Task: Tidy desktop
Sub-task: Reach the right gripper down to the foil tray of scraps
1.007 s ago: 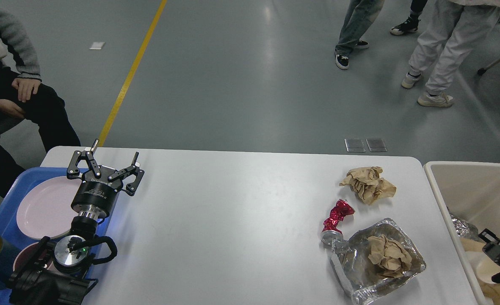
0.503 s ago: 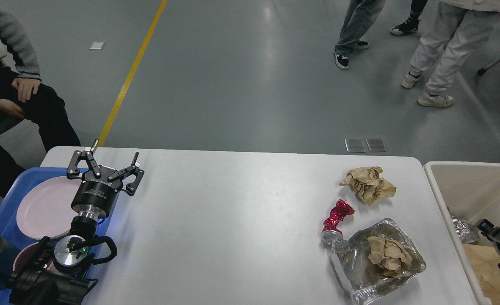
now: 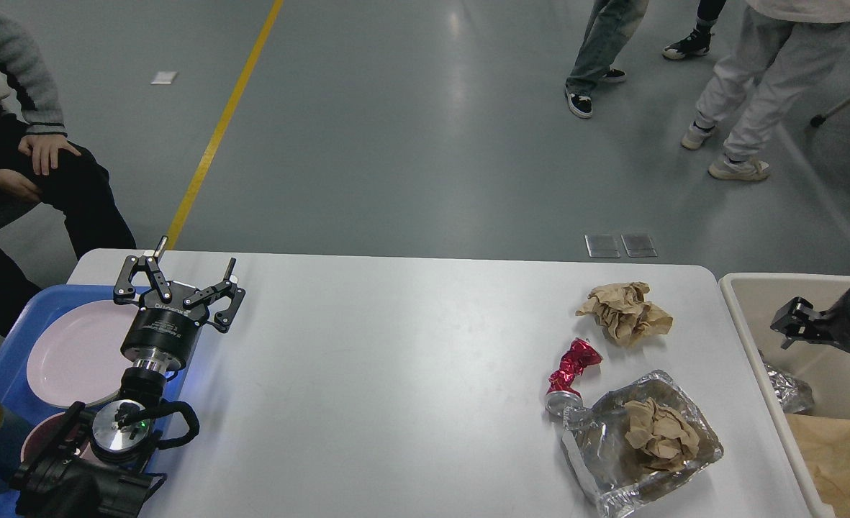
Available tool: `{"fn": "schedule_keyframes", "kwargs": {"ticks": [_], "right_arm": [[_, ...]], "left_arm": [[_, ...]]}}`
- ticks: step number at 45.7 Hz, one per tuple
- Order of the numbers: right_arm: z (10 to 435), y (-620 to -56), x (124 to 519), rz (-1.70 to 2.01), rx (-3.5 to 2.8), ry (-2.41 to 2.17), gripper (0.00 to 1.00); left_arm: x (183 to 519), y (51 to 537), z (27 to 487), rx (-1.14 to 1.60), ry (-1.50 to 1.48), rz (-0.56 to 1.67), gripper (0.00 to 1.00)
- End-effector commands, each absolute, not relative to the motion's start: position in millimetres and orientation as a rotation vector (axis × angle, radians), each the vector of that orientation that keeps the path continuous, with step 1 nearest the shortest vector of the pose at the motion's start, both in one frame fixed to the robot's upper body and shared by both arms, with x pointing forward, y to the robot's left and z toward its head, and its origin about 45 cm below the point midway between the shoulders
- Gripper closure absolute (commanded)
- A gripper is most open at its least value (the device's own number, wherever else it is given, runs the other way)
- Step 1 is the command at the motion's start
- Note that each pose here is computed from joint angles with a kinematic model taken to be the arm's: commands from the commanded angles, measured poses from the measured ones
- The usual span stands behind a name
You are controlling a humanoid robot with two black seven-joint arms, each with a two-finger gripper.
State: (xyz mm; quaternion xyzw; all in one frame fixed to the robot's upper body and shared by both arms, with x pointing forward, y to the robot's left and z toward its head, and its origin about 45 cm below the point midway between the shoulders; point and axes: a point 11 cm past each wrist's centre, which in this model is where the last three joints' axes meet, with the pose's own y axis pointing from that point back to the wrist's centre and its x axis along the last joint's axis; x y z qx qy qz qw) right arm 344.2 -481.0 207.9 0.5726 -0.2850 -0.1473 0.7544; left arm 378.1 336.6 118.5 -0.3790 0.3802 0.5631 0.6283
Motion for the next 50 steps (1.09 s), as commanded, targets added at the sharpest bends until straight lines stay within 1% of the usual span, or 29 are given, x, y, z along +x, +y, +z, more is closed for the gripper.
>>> {"fn": "schedule_keyframes", "kwargs": {"ticks": [1, 12, 21, 26, 31, 36, 42, 48, 50], "right_arm": [[254, -439, 357, -0.307, 1.318, -0.496, 0.0], [326, -327, 362, -0.212, 1.433, -0.204, 0.0], [363, -256, 348, -0.146, 1.542, -0.143, 0.0], [391, -225, 331, -0.058, 1.579, -0.12, 0.0], [389, -223, 320, -0.049, 1.575, -0.132, 0.0], [377, -225, 310, -0.041, 1.563, -0.171, 0.0], [369, -221, 308, -0.034, 1.573, -0.181, 0.0], [344, -228, 305, -0.102, 1.575, -0.164, 0.0], [336, -233, 304, -0.125, 1.58, -0.171, 0.03]], "left_arm": [[378, 337, 118, -0.867, 0.872, 1.291, 0.03], [378, 337, 118, -0.867, 0.872, 1.291, 0.03], [378, 337, 119, -0.868, 0.87, 1.293, 0.03], [378, 337, 119, -0.868, 0.87, 1.293, 0.03], [378, 337, 119, -0.868, 0.87, 1.293, 0.03], [378, 337, 118, -0.868, 0.872, 1.292, 0.03], [378, 337, 118, -0.868, 0.872, 1.292, 0.03], [378, 337, 118, -0.868, 0.872, 1.292, 0.03], [378, 337, 118, -0.868, 0.872, 1.292, 0.03]]}}
